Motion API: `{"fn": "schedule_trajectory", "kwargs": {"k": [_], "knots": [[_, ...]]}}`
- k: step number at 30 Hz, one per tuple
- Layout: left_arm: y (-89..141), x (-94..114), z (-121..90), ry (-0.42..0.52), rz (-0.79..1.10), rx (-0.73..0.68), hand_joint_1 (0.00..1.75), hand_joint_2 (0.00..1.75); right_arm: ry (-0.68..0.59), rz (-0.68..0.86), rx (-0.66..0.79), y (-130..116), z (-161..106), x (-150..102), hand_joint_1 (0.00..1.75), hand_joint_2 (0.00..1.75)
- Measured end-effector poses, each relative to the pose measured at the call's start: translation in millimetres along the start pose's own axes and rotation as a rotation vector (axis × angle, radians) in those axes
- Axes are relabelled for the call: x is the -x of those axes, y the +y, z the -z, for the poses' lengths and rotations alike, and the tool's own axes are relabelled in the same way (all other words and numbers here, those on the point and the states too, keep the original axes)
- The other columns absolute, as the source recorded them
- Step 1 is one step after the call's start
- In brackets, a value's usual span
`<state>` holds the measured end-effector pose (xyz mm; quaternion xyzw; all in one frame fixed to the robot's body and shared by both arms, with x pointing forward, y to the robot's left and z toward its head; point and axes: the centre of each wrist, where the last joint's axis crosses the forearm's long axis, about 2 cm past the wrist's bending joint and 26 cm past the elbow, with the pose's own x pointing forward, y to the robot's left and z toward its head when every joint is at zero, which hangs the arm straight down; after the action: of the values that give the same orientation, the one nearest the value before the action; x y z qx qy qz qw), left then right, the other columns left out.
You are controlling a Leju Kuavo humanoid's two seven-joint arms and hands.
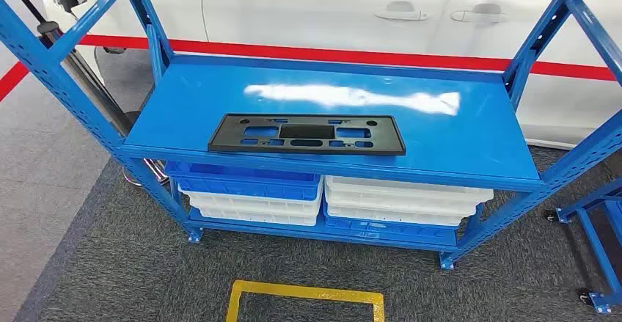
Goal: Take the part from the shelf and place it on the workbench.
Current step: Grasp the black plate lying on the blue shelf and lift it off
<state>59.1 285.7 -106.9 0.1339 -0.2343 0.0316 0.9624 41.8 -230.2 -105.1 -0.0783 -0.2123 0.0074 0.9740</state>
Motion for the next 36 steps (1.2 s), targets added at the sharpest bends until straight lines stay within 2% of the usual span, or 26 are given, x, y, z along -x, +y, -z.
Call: {"fn": "schedule_trajectory", "kwargs": {"k": [4, 16, 25, 32, 36], "knots": [[2, 1, 0, -0.013, 0.012, -0.015, 0.0, 0.0, -0.094, 0.012, 0.033, -2, 3, -13, 0.0, 1.75], [3, 8, -2, -0.024, 0.044, -0.048, 0.0, 0.0, -0.568, 0.019, 0.132, -10, -1, -87, 0.0, 1.75], [4, 11, -3, -0.028, 0.06, -0.058, 0.0, 0.0, -0.944, -0.012, 0.165, -9, -26, -143, 0.0, 1.75], [4, 14, -4, -0.05, 0.09, -0.052, 0.0, 0.0, -1.184, 0.003, 0.109, -5, -54, -178, 0.0, 1.75], [3, 17, -5, -0.053, 0.104, -0.039, 0.0, 0.0, -1.315, -0.04, 0.071, -3, -72, -195, 0.0, 1.75]]}}
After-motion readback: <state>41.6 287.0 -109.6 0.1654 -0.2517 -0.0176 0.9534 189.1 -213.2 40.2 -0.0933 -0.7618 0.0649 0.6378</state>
